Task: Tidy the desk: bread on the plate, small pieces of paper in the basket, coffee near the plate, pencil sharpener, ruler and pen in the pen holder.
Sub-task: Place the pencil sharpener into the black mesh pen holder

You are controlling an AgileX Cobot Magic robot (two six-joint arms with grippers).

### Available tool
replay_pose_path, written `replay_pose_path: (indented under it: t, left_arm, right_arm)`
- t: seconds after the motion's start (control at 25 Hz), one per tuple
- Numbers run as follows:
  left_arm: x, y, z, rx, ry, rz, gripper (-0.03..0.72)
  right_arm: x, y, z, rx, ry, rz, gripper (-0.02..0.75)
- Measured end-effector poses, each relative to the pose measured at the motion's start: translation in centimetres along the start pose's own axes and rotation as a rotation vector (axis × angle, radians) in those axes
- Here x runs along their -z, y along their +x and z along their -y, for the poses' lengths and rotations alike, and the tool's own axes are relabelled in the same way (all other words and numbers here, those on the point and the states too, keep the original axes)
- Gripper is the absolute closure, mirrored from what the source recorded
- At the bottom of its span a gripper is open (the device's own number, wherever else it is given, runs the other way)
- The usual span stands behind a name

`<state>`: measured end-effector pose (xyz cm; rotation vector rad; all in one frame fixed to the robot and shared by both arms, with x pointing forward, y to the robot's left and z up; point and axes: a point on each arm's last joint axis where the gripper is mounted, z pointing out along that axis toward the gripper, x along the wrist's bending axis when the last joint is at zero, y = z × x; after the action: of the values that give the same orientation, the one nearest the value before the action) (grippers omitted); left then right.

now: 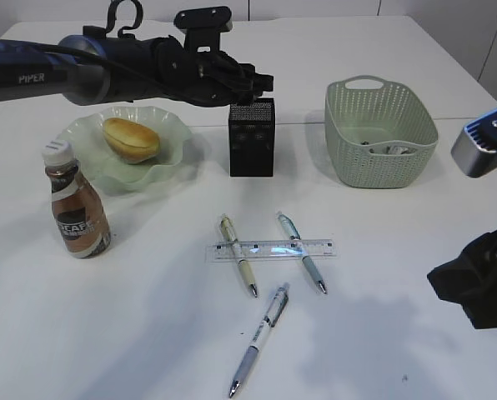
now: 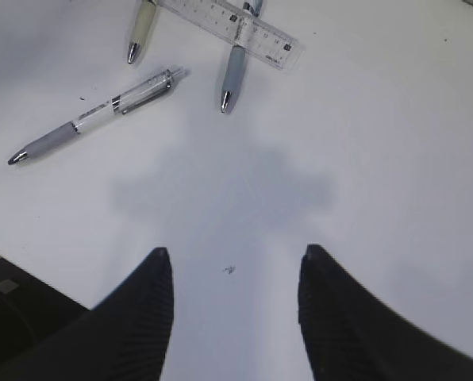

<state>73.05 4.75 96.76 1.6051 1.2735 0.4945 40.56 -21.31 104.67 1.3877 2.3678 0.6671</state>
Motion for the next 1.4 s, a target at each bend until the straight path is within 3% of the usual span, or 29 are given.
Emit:
replay_pose_path:
  t: [0.92, 1.2, 1.4]
  left_arm:
    - [-0.02, -0.98, 0.27, -0.006, 0.005, 0.016, 0.377]
    - [-0.02, -0.98, 0.27, -0.006, 0.005, 0.016, 0.261]
    - [-0.02, -0.98, 0.26, -0.006, 0.004, 0.016, 0.239]
  right_arm:
    - [0.0, 0.03, -0.02, -0.003, -0.002, -0.003, 0.332]
    - [0.0, 0.03, -0.02, -0.003, -0.002, -0.003, 0.332]
    - [0.0, 0.03, -0.02, -0.003, -0.002, -0.003, 0.332]
